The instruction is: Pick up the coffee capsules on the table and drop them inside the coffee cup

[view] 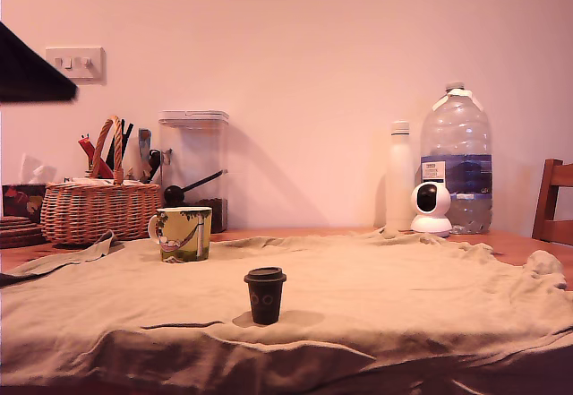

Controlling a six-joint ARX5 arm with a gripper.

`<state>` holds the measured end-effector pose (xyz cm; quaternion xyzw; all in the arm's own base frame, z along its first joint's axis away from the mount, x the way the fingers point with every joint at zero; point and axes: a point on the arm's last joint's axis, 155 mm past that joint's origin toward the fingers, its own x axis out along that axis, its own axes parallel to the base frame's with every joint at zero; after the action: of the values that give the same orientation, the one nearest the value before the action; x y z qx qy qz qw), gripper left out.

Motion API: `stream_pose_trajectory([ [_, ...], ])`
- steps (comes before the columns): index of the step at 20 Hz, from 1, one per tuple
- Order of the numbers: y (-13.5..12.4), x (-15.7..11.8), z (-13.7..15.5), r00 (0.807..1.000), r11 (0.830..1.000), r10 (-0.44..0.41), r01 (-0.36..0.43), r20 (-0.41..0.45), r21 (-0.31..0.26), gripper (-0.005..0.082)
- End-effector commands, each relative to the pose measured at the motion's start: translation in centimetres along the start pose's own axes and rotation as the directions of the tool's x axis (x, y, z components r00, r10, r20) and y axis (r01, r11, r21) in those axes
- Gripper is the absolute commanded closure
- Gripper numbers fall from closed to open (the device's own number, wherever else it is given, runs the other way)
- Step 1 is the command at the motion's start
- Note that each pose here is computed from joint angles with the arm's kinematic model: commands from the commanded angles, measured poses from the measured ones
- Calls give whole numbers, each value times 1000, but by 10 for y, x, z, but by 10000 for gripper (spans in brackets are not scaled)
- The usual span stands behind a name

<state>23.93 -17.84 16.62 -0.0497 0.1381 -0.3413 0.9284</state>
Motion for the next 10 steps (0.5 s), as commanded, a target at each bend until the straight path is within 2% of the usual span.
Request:
stream_pose_trajectory([
  [1,-6,4,-10,1000,999,-19,19,-23,26,793],
  [4,-16,10,-27,995,998,-56,59,-87,33,793],
  [8,-15,11,-34,992,998,-53,57,-116,27,786],
  [9,-14,11,-37,991,998,-51,55,-127,25,724],
  [10,-14,11,-40,989,998,-50,54,-138,23,594],
])
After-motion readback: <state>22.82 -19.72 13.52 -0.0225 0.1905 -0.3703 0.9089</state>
